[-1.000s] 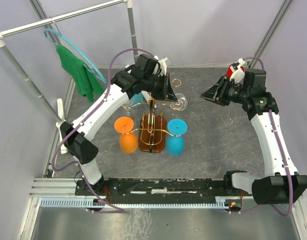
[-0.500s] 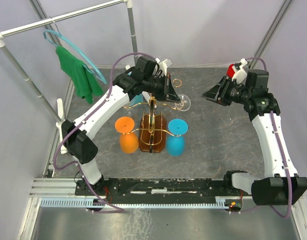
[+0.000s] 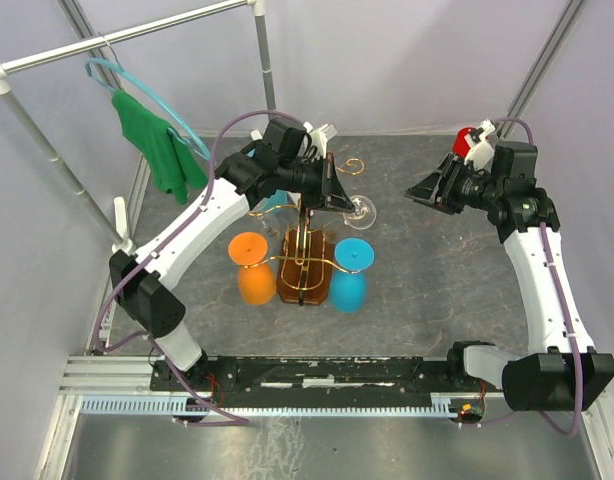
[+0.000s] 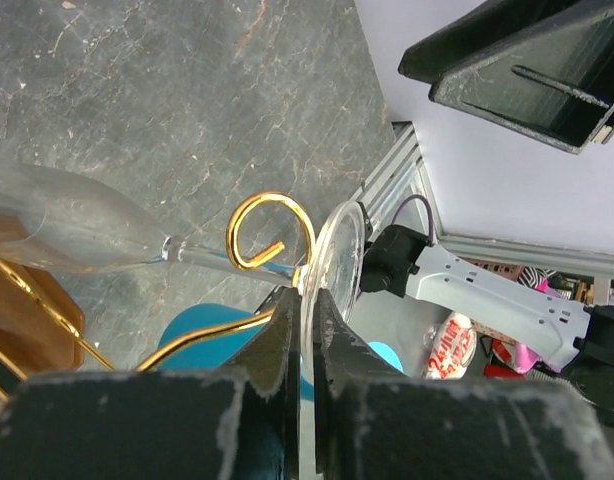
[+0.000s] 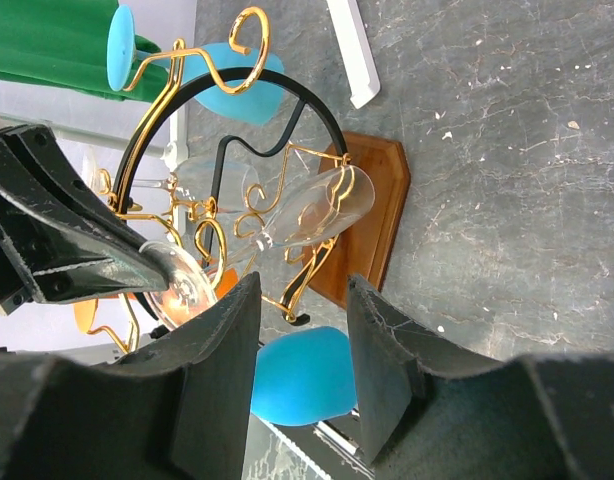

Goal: Take the wine glass off the wine glass rack

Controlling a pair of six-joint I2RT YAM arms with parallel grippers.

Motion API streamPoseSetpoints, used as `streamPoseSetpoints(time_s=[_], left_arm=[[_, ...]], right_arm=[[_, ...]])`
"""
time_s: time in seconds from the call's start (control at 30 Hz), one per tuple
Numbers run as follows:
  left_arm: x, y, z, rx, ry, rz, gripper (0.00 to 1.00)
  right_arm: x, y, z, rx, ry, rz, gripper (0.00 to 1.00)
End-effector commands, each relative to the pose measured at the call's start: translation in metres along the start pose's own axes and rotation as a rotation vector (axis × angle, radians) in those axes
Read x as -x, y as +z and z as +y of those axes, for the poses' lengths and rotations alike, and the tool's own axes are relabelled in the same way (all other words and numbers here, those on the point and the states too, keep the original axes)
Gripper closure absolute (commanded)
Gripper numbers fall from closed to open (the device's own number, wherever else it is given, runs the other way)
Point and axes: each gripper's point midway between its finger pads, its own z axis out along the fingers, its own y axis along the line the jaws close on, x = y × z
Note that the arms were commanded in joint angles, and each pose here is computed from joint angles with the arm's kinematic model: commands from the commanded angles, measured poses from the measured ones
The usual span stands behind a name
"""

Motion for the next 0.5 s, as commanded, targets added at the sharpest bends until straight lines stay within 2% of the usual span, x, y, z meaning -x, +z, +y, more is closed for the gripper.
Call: streamPoseSetpoints(time_s=[0.0, 0.27, 0.47], left_arm=[[-0.003, -0.023, -0.011, 0.017, 0.048, -0.029, 0.97], [0.015, -0.039, 0.014, 0.137, 0.062, -0.101, 0.97], [0.041, -0.05, 0.022, 0.136, 0.058, -0.165, 0.97]], right_arm=[[0.005, -0.007, 0.011, 0.038, -0.048, -0.033, 0.52], [0.006, -0.008, 0.014, 0.051, -0.048, -0.027, 0.52], [0.007, -0.012, 0.017, 0.05, -0.054, -0.024, 0.52]])
